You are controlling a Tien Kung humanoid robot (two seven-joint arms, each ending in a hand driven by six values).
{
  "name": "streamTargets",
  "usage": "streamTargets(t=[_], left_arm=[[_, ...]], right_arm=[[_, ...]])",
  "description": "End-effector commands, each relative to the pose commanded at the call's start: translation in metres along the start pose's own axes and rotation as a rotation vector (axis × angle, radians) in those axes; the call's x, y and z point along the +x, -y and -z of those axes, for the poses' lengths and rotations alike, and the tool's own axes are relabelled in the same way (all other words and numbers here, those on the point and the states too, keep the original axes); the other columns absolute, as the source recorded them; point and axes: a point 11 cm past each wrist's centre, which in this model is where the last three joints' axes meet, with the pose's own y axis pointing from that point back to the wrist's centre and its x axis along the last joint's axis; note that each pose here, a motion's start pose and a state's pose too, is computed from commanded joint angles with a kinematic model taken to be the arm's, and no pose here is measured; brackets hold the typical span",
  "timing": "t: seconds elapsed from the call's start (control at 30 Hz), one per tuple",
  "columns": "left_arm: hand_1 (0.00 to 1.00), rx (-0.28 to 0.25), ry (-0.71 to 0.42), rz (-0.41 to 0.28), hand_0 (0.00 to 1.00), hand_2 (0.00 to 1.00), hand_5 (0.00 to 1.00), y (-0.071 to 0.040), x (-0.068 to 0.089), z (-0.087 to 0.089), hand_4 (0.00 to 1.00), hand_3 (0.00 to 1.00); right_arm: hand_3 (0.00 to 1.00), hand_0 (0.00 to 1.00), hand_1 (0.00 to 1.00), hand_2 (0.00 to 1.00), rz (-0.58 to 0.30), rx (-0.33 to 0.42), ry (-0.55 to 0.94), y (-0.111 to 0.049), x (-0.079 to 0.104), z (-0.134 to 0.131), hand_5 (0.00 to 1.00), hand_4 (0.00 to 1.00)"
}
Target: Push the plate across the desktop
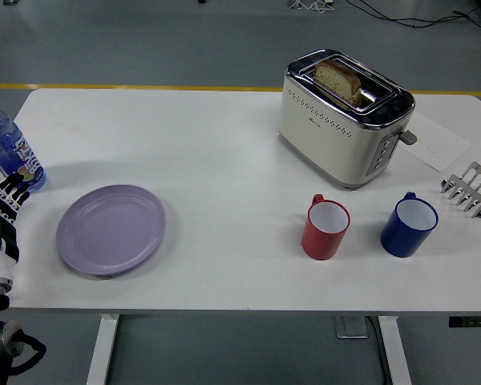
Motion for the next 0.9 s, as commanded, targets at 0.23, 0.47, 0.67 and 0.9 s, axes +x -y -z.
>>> streamTargets(t=[0.23,0.47,0.67,0.9], left_arm=[[0.841,0.033,-0.008,-0.031,0.828,0.865,0.998,-0.003,-0.003,0.010,0.490,0.735],[0.842,0.054,-0.025,-0.015,0.826,0.865,0.998,-0.005,-0.015,0.017,0.486,0.735],[0.842,0.068,-0.040,0.005,0.825,0.864,0.998,-0.005,-0.028,0.021,0.480,0.735],[0.842,0.078,-0.054,0.019,0.824,0.864,0.998,-0.005,-0.041,0.025,0.469,0.736]], right_arm=[[0.575,0.608,0.520,0.588,0.003,-0.002,-0.003,0.000,-0.002,0.000,0.246,0.370],[0.575,0.607,0.520,0.590,0.004,-0.002,-0.005,0.000,-0.003,0.000,0.246,0.370],[0.575,0.607,0.520,0.590,0.006,-0.001,-0.006,0.000,-0.004,0.001,0.246,0.370],[0.575,0.607,0.520,0.589,0.007,-0.003,-0.006,0.000,-0.004,0.001,0.247,0.371]])
